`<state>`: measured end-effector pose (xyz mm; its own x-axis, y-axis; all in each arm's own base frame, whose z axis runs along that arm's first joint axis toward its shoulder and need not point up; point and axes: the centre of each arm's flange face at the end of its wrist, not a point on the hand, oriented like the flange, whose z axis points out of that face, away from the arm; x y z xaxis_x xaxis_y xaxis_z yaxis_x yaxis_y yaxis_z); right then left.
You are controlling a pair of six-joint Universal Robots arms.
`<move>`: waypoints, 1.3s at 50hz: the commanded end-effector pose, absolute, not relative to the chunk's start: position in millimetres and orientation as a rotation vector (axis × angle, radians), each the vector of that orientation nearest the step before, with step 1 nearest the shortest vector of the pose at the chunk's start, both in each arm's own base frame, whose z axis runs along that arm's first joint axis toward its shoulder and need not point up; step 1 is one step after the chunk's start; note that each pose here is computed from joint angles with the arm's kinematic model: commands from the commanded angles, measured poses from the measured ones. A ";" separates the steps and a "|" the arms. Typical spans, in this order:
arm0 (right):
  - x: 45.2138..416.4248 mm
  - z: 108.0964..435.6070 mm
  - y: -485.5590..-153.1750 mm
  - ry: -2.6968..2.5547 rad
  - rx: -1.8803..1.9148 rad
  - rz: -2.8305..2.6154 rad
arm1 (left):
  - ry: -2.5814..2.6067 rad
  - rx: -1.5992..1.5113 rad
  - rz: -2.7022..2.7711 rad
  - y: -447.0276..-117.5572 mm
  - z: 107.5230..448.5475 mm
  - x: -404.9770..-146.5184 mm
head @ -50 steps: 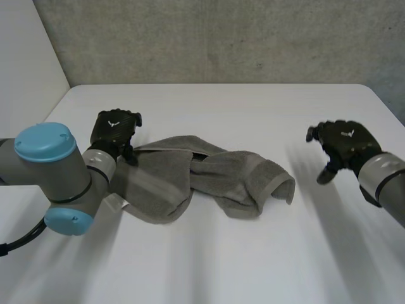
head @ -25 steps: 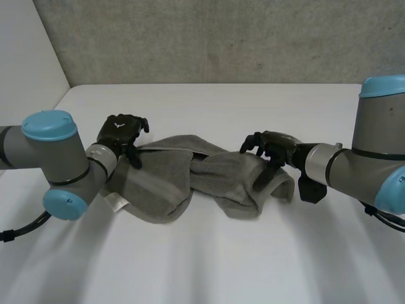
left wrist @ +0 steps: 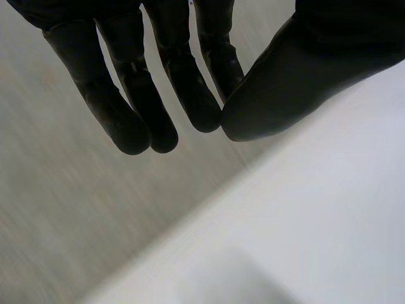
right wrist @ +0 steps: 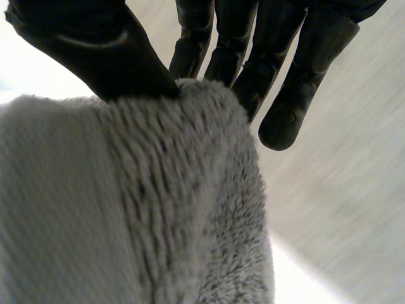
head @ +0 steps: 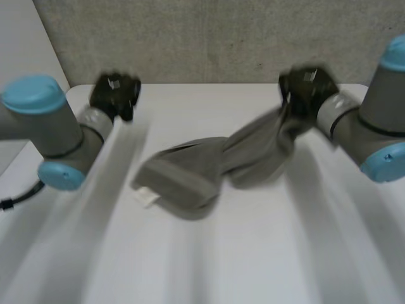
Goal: Fold the towel.
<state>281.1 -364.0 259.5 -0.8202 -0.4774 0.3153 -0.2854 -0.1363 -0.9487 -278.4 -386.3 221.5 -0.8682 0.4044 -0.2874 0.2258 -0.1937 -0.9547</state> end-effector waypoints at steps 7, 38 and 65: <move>289.4 325.5 -321.2 1.489 -0.912 -2.434 | -1.401 -0.438 2.452 -363.0 338.1 -266.1; 323.4 317.9 -243.9 1.512 -1.188 -2.206 | -1.974 -0.620 1.783 -320.8 169.6 -294.8; 305.1 402.1 -185.9 1.305 -0.884 -2.282 | -1.901 -0.373 1.293 -270.6 147.6 -340.1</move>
